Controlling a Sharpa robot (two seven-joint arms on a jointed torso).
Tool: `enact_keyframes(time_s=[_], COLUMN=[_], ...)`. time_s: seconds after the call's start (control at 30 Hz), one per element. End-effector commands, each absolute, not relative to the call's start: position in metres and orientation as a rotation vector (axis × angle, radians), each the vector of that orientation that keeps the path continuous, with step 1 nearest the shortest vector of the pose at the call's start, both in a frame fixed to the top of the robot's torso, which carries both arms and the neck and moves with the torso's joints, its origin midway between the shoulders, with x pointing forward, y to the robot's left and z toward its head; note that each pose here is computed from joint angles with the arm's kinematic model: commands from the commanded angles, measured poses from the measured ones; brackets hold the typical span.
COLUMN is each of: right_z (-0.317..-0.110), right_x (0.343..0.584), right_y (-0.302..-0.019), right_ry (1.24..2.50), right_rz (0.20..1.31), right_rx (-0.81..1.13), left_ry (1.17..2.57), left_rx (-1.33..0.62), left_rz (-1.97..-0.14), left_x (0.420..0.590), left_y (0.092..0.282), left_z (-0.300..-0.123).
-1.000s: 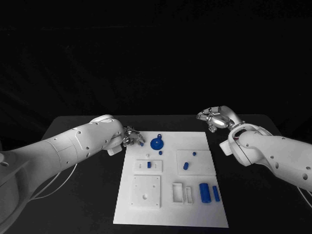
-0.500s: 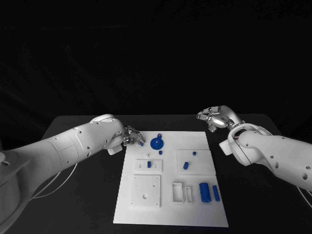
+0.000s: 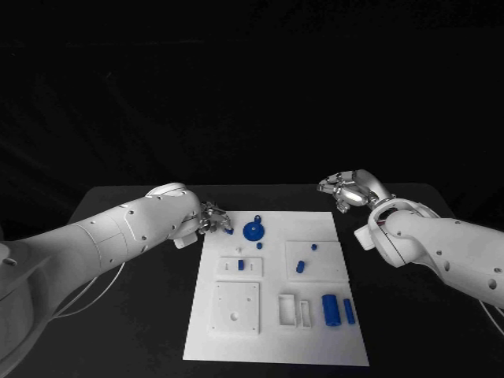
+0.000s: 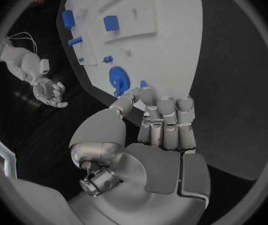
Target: Assemble the parts on the task board
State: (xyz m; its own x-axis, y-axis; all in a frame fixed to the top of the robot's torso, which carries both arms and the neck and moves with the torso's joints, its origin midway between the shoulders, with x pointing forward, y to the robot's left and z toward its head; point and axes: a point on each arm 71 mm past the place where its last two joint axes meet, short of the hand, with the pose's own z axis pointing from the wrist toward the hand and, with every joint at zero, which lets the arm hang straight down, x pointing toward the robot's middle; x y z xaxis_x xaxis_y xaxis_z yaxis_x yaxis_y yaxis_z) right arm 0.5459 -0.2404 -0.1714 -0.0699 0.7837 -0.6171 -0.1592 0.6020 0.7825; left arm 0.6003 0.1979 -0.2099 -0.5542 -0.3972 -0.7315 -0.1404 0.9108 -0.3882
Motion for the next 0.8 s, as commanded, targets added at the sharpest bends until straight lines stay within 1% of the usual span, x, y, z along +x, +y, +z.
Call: enact_keyframes(time_s=[0.03, 0.43, 0.8], right_z=[-0.1709, -0.1709, -0.1708], right_x=[0.5454, 0.5453, 0.5452], right_y=[-0.2386, -0.2385, -0.2394], right_ry=[1.440, 1.439, 1.439], right_rz=[0.861, 0.862, 0.860], right_rx=[0.553, 0.554, 0.554], left_ry=[2.181, 2.149, 2.107], left_rx=[-0.358, -0.365, -0.432], left_rz=[-0.344, -0.358, -0.422], left_x=[0.5980, 0.5984, 0.5961], left_y=[0.1949, 0.1927, 0.1934], left_z=[-0.2142, -0.2124, -0.2101])
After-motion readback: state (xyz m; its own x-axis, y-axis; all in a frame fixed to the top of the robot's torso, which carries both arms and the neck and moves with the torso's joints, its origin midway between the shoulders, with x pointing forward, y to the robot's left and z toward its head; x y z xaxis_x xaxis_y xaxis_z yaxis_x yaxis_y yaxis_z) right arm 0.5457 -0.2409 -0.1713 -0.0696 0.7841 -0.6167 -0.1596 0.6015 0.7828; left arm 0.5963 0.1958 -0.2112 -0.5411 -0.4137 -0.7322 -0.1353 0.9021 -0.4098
